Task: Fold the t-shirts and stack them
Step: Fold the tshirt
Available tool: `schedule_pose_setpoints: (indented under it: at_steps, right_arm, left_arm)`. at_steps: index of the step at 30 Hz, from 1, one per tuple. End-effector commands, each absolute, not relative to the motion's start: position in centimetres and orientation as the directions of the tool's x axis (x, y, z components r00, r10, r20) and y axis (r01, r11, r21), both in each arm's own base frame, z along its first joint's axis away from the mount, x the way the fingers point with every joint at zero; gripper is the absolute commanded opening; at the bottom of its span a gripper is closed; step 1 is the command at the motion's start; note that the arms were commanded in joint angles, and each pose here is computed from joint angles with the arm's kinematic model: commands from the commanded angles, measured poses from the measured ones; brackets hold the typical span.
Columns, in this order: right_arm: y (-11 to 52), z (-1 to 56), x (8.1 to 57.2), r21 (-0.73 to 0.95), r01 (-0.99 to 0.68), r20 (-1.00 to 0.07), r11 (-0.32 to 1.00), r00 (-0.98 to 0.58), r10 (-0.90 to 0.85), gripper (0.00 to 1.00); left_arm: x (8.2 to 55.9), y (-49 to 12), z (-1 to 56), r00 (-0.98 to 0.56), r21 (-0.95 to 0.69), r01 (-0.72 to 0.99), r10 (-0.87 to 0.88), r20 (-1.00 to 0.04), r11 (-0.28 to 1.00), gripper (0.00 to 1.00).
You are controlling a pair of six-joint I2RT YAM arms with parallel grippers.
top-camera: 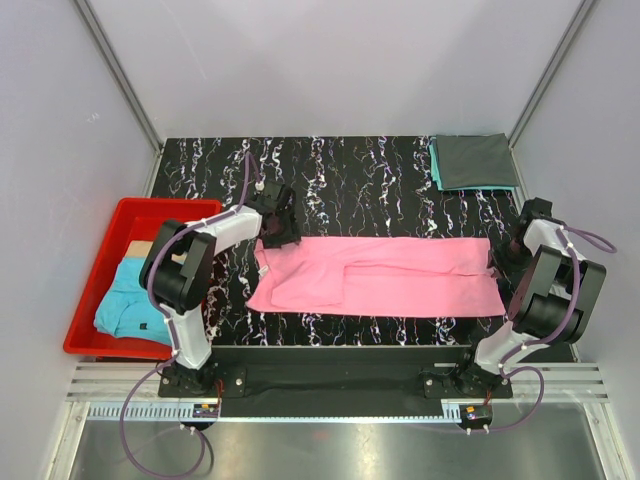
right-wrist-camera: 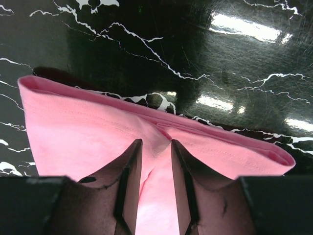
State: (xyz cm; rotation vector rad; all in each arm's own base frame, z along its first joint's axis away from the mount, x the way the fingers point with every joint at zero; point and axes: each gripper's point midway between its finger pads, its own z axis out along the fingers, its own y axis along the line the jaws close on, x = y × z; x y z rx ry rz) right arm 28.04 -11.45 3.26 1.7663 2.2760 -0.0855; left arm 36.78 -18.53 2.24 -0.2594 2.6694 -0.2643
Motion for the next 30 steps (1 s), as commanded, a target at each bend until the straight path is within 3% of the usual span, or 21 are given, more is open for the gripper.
schedule_pose_setpoints:
  at_steps: [1, 13, 14, 16, 17, 30]
  right_arm:
    - [-12.3, 3.4, 28.4, 0.102, 0.967, -0.281, 0.234, -0.198, 0.939, 0.34]
    - [-11.8, 2.5, 28.0, 0.094, 0.970, -0.255, 0.225, -0.195, 0.947, 0.33]
    - [-11.9, 2.5, 28.0, 0.092, 0.970, -0.258, 0.226, -0.196, 0.946, 0.30]
    - [-12.2, 2.5, 27.8, 0.081, 0.970, -0.277, 0.227, -0.197, 0.941, 0.02]
    - [-12.4, 2.6, 27.8, 0.078, 0.970, -0.289, 0.231, -0.200, 0.936, 0.00]
    - [-14.4, 4.3, 27.3, 0.066, 0.948, -0.427, 0.311, -0.255, 0.867, 0.00]
  left_arm:
    - [37.7, -18.4, 1.0, -0.878, -0.221, -0.158, -0.239, -0.415, 0.963, 0.58]
    - [37.5, -18.4, 0.6, -0.881, -0.217, -0.159, -0.238, -0.409, 0.963, 0.58]
    - [37.6, -18.4, 0.6, -0.881, -0.216, -0.158, -0.236, -0.410, 0.964, 0.58]
    - [37.5, -18.2, 0.5, -0.881, -0.207, -0.160, -0.234, -0.411, 0.965, 0.58]
    - [37.6, -18.1, 0.3, -0.882, -0.201, -0.161, -0.232, -0.411, 0.966, 0.58]
    - [37.5, -17.1, -0.4, -0.893, -0.146, -0.181, -0.225, -0.390, 0.973, 0.59]
